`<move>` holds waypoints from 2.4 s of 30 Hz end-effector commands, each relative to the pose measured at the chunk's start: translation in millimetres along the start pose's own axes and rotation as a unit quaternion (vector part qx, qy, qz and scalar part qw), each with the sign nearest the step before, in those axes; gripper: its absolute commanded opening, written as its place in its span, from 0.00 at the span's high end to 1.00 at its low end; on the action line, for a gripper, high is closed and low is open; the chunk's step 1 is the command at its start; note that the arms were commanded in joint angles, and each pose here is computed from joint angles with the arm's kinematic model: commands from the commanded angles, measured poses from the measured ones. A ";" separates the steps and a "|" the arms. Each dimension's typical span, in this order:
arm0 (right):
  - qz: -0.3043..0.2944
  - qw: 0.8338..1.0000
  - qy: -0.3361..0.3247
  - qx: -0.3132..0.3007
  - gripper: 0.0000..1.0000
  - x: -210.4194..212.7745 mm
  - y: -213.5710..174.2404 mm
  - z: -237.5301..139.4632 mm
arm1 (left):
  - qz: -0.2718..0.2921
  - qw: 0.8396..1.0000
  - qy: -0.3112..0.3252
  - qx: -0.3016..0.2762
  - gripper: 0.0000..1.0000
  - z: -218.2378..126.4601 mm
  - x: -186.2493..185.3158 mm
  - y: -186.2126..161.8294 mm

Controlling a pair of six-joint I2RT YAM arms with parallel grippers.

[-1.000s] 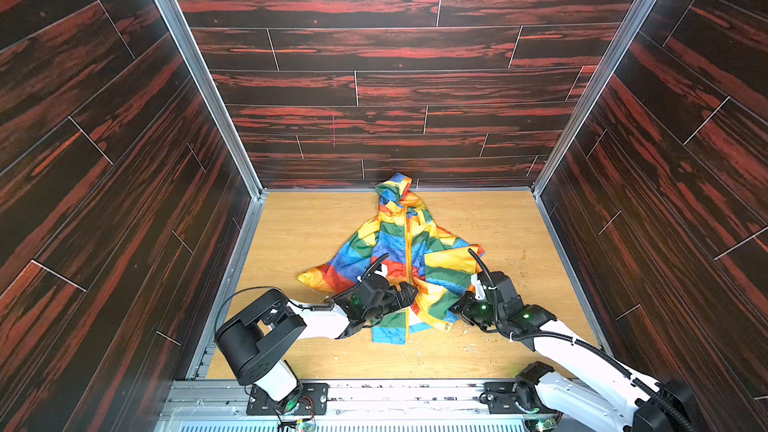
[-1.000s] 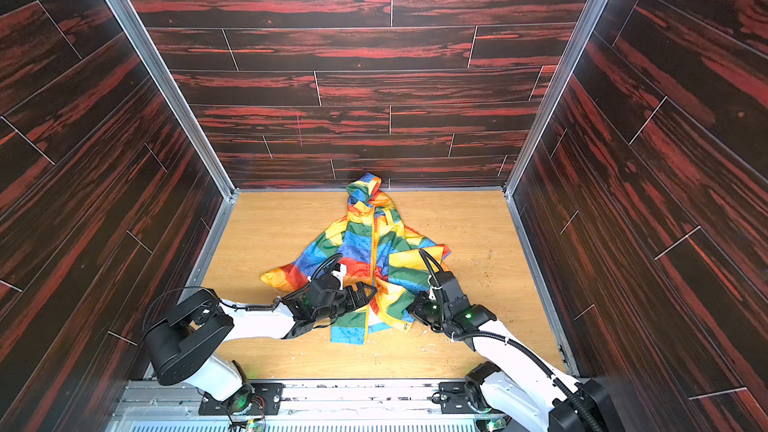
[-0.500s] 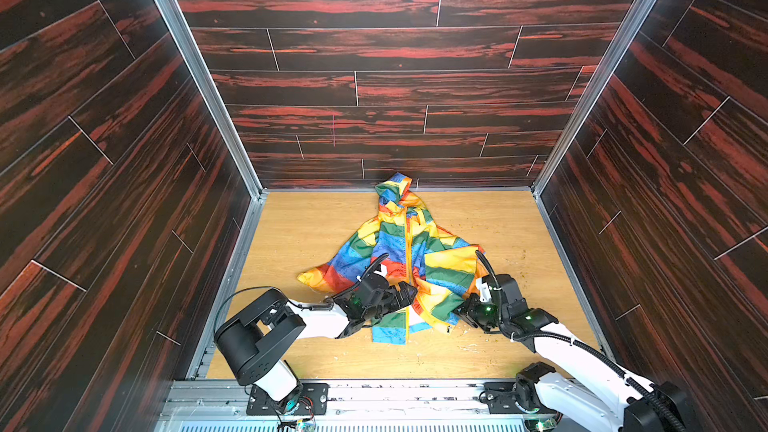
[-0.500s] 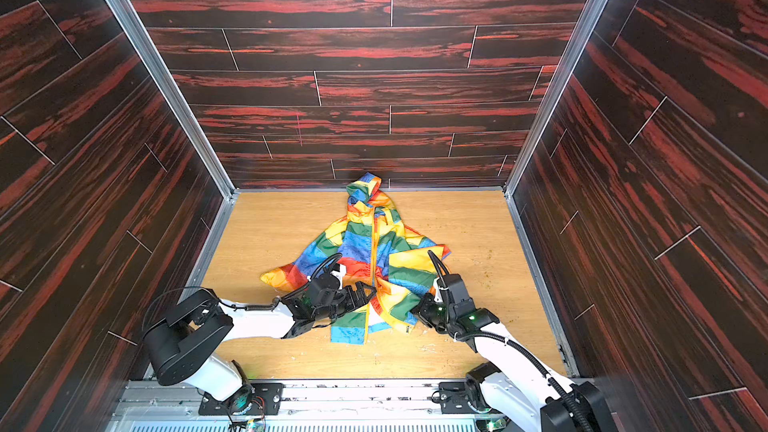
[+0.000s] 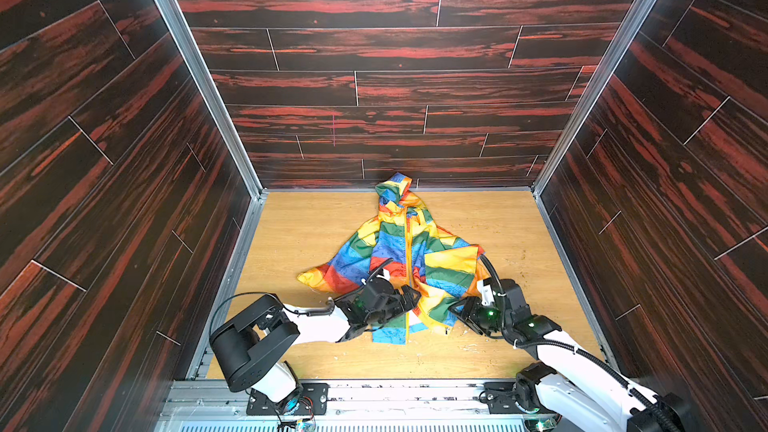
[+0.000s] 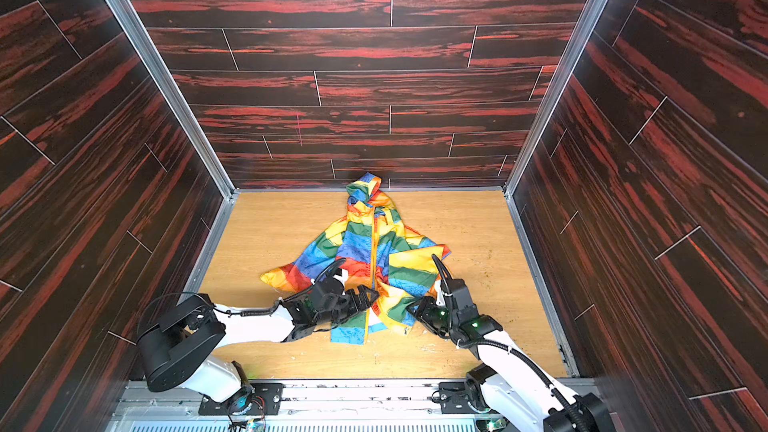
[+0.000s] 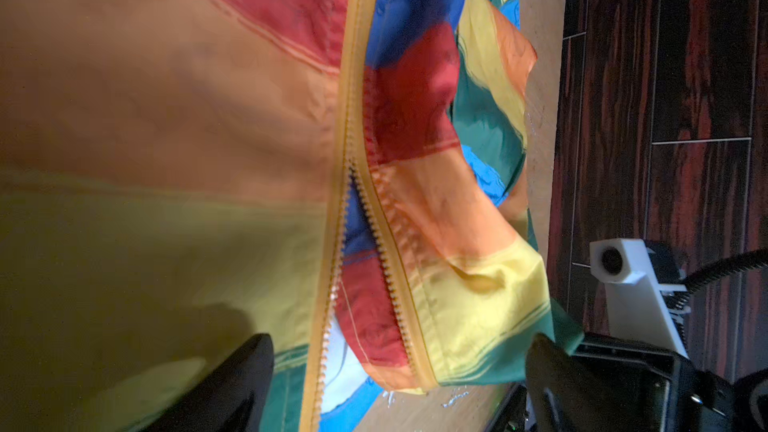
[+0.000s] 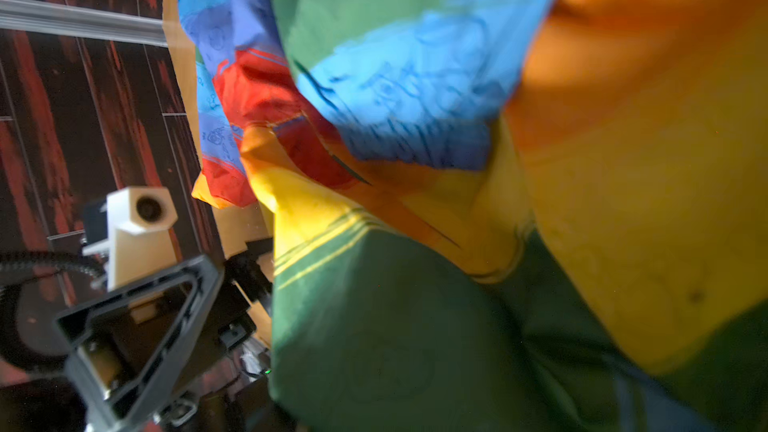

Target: Zip up the jacket

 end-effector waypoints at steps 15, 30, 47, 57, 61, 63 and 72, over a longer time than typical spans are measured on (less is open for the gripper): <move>-0.014 0.997 0.041 0.062 0.25 -28.3 -41.7 13.4 | -0.035 0.999 -0.019 -0.010 0.07 8.4 -15.4 -17.0; -0.052 0.995 0.031 0.077 0.47 -24.7 -67.2 43.6 | -0.028 0.999 -0.006 -0.021 0.07 -2.1 -11.4 -14.4; -0.083 0.983 0.153 0.065 1.00 76.0 -38.9 39.5 | -0.041 0.995 -0.024 -0.090 0.00 -57.5 -29.8 31.7; -0.113 0.951 0.272 0.089 1.00 145.7 -12.2 15.6 | -0.079 0.985 -0.088 -0.123 0.00 -68.1 -51.5 83.2; -0.124 0.944 0.291 0.089 1.00 157.1 -11.8 6.1 | -0.083 0.981 -0.113 -0.133 0.00 -58.9 -60.3 96.1; -0.127 0.943 0.294 0.089 1.00 158.7 -12.2 2.5 | -0.095 0.977 -0.129 -0.138 0.00 -52.3 -61.5 100.4; -0.121 0.946 0.289 0.084 1.00 151.4 -11.1 0.8 | -0.152 0.956 -0.230 -0.101 0.04 -32.5 -81.8 99.2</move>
Point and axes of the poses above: each gripper's point midway between its finger pads, its own z axis out along the fingers, its own x axis along the line the jaws close on, y = z × x, the point moved 2 cm from there along -z, back along the fingers, and after that the axes turned 14 degrees about z, right-handed, at the moved point
